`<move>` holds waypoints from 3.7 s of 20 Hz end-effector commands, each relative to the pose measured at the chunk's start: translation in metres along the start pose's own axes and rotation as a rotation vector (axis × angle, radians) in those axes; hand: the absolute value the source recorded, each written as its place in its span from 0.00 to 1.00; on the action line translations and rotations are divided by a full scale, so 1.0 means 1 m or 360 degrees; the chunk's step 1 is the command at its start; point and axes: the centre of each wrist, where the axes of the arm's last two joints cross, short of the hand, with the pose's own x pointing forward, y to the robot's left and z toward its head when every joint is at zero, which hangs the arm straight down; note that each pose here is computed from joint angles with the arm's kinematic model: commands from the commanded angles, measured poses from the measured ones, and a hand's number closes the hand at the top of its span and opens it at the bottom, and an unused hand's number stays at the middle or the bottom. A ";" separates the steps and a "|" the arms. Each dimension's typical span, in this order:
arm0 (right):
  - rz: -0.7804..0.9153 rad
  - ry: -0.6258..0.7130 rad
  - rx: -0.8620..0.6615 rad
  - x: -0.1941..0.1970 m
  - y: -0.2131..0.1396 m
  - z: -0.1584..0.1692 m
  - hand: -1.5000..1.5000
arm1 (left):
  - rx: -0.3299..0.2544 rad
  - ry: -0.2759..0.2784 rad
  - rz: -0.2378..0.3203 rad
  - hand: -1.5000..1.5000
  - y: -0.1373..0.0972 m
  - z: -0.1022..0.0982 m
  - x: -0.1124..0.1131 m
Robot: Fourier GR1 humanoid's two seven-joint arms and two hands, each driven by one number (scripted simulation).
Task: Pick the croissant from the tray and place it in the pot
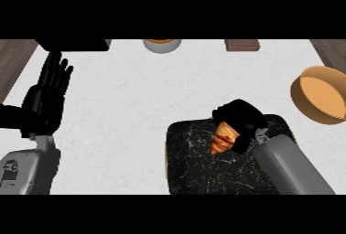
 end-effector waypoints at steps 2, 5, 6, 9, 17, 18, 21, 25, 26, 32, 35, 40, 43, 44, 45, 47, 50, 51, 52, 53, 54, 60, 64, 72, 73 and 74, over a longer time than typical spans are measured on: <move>-0.0233 -0.0078 -0.0418 0.072 -0.009 0.022 1.00 | 0.0038 0.0004 -0.0004 0.50 0.013 0.005 0.000; -0.0345 -0.0097 -0.0742 0.098 -0.030 0.046 1.00 | 0.0057 0.0021 -0.0038 0.50 0.015 0.008 -0.004; -0.0390 -0.0049 -0.0801 0.115 -0.025 0.055 1.00 | 0.0071 0.0021 -0.0012 0.50 0.019 0.008 -0.010; -0.0319 0.0194 -0.1052 0.105 -0.044 0.090 1.00 | 0.0057 0.0011 -0.0029 0.50 0.024 0.011 -0.003; -0.0326 0.0536 -0.1600 0.074 -0.089 0.173 1.00 | 0.0020 0.0012 -0.0006 0.50 0.011 0.003 -0.009; -0.0287 0.0594 -0.1598 0.067 -0.084 0.185 1.00 | 0.0006 0.0009 -0.0016 0.50 0.013 0.006 0.005; -0.0374 0.0684 -0.1688 0.034 -0.080 0.201 1.00 | 0.0000 -0.0008 0.0010 0.50 -0.011 0.020 0.003; -0.0355 0.0806 -0.1648 -0.014 -0.108 0.231 1.00 | 0.0000 0.0010 -0.0025 0.50 0.005 0.007 0.002; -0.0387 0.0801 -0.1610 -0.018 -0.105 0.230 1.00 | -0.0016 -0.0014 0.0009 0.50 -0.004 -0.005 0.002; -0.0380 0.0945 -0.1526 -0.121 -0.095 0.247 1.00 | -0.0004 0.0004 0.0015 0.50 0.013 0.002 -0.001; -0.0405 0.0967 -0.1559 -0.161 -0.101 0.249 1.00 | -0.0015 -0.0007 -0.0016 0.50 0.005 0.006 -0.001; -0.0438 0.0936 -0.1541 -0.216 -0.082 0.245 1.00 | -0.0046 -0.0037 -0.0001 0.50 0.003 -0.007 0.013; -0.0466 0.0929 -0.1534 -0.242 -0.078 0.240 1.00 | -0.0060 -0.0014 0.0011 0.50 0.008 0.012 -0.010; -0.0410 0.0925 -0.1511 -0.249 -0.079 0.237 1.00 | -0.0045 -0.0038 -0.0003 0.50 -0.007 -0.005 0.007; -0.0402 0.0922 -0.1505 -0.251 -0.072 0.237 1.00 | -0.0016 -0.0026 -0.0005 0.50 0.006 -0.009 0.005; -0.0411 0.0940 -0.1477 -0.261 -0.049 0.219 1.00 | -0.0063 -0.0017 0.0011 0.50 -0.004 -0.006 0.003; -0.0385 0.0961 -0.1452 -0.266 -0.051 0.197 1.00 | -0.0058 -0.0011 0.0017 0.50 -0.009 -0.001 -0.004; -0.0400 0.0958 -0.1443 -0.269 -0.048 0.194 1.00 | -0.0045 -0.0032 -0.0002 0.50 0.005 -0.019 0.009; -0.0444 0.0980 -0.1402 -0.280 -0.049 0.212 1.00 | -0.0061 -0.0024 0.0025 0.50 -0.017 0.000 -0.009; -0.0401 0.1032 -0.1327 -0.283 -0.045 0.214 1.00 | -0.0076 -0.0009 0.0001 0.50 -0.019 -0.003 -0.002; -0.0404 0.1015 -0.1252 -0.284 -0.038 0.219 1.00 | -0.0061 -0.0011 0.0036 0.50 -0.017 -0.007 0.001; -0.0872 0.0919 -0.1046 -0.279 -0.031 0.176 0.00 | -0.0076 -0.0041 0.0032 0.50 -0.015 -0.008 -0.007; -0.0869 0.0733 -0.1048 -0.285 -0.025 0.190 0.00 | -0.0073 -0.0024 0.0030 0.50 -0.012 -0.015 0.014; -0.1268 0.0504 -0.1476 -0.290 -0.059 0.194 0.00 | -0.0032 -0.0004 0.0011 0.50 -0.009 -0.001 -0.003; -0.1312 0.0518 -0.1516 -0.291 -0.047 0.195 0.00 | -0.0057 -0.0042 0.0010 0.50 -0.009 -0.005 0.002; -0.1371 0.0541 -0.1506 -0.292 -0.059 0.199 0.00 | -0.0054 -0.0042 0.0013 0.50 -0.013 0.001 -0.005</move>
